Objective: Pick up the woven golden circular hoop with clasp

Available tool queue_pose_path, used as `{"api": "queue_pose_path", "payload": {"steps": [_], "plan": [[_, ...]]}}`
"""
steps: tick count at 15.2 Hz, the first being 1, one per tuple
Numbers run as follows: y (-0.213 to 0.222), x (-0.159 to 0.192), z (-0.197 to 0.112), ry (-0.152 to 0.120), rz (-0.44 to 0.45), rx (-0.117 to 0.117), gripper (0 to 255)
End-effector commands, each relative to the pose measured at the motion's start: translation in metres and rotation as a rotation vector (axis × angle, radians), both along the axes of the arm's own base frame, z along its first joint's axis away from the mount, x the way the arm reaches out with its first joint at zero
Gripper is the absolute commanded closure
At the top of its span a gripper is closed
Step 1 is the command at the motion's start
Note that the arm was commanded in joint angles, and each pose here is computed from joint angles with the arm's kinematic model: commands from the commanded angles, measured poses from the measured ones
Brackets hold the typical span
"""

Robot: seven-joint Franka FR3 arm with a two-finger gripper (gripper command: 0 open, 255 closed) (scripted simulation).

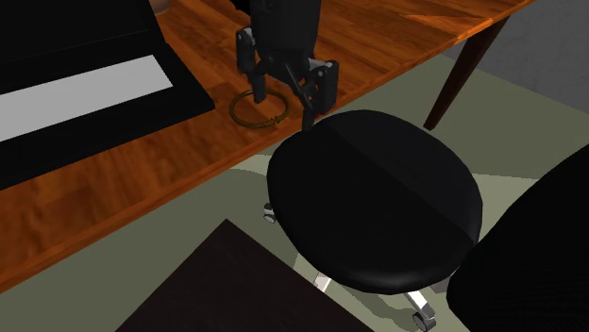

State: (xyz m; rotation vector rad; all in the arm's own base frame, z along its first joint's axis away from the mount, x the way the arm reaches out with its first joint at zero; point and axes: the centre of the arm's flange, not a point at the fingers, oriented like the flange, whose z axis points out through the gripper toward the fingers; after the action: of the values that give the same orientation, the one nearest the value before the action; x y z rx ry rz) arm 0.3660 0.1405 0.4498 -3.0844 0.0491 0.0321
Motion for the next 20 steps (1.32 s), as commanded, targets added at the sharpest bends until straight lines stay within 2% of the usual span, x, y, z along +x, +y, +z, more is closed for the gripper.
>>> {"api": "queue_pose_path", "payload": {"steps": [1,2,3,12,20], "plan": [[0.001,0.0,-0.008,-0.001,0.0,0.0,0],[0.001,0.0,-0.008,-0.001,0.0,0.0,0],[0.001,-0.001,-0.008,-0.001,0.0,0.0,255],[0.001,0.0,-0.008,-0.001,0.0,0.0,255],[0.001,0.0,0.035,-0.001,0.0,0.0,255]]}}
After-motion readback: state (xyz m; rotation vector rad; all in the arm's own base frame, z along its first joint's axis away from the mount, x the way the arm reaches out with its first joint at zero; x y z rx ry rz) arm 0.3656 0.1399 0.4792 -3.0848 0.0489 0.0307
